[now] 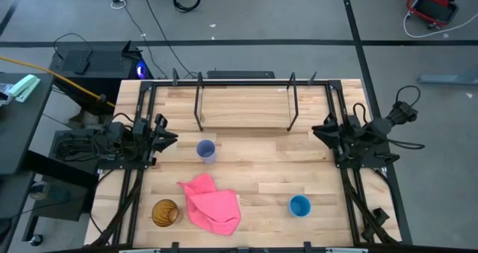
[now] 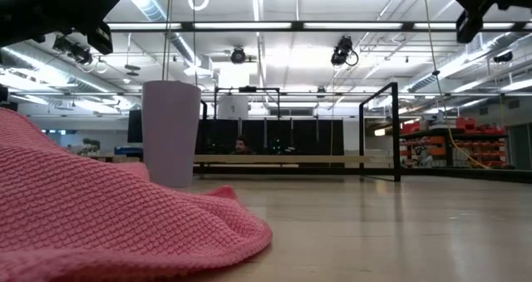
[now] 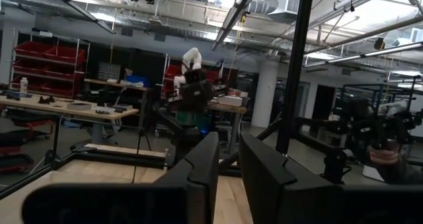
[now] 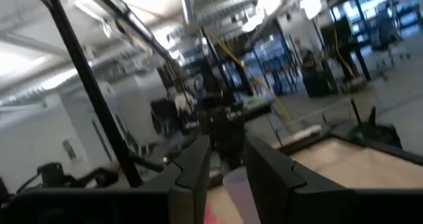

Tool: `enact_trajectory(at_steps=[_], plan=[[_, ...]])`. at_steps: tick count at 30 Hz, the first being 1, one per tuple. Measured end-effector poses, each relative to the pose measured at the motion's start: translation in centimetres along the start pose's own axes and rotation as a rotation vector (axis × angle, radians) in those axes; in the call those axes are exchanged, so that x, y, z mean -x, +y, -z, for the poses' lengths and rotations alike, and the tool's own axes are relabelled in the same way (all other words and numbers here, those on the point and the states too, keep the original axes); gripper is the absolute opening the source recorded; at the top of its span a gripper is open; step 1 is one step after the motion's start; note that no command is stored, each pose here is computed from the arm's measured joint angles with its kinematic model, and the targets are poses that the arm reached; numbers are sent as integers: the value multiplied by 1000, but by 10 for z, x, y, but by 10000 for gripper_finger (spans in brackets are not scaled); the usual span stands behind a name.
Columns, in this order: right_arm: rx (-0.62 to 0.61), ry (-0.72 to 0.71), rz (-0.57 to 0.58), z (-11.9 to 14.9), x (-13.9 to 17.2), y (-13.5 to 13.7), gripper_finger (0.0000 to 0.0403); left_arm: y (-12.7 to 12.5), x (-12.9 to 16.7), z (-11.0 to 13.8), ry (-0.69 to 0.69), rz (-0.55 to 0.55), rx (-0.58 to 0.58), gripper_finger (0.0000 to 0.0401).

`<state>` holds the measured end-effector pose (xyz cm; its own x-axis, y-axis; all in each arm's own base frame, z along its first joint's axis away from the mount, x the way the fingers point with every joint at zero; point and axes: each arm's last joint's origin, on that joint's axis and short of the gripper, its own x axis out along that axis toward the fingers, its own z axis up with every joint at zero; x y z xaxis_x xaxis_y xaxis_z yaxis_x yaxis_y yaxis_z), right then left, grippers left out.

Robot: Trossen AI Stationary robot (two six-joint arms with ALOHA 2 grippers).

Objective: Stack small to large cups/mugs on shelf
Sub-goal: Put the blue cup on the shelf

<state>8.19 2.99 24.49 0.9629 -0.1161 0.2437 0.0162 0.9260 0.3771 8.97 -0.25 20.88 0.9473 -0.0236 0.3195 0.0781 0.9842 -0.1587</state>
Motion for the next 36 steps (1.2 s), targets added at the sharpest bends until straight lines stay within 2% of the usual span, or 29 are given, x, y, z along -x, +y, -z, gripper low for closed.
enact_trajectory(at_steps=[5,9,16,22,27,36], plan=[[-4,122,118,-20,-17,15,104,0,0,0,0,0,3,72],[-37,272,206,-28,-30,27,103,0,0,0,0,0,5,72],[-129,560,382,-30,-50,44,103,0,0,0,0,0,5,68],[-214,791,447,-31,-67,62,103,0,0,0,0,0,6,75],[-229,935,538,-26,-77,72,103,0,0,0,1,0,17,71],[-286,1203,650,9,-82,79,103,0,0,2,17,-2,32,75]])
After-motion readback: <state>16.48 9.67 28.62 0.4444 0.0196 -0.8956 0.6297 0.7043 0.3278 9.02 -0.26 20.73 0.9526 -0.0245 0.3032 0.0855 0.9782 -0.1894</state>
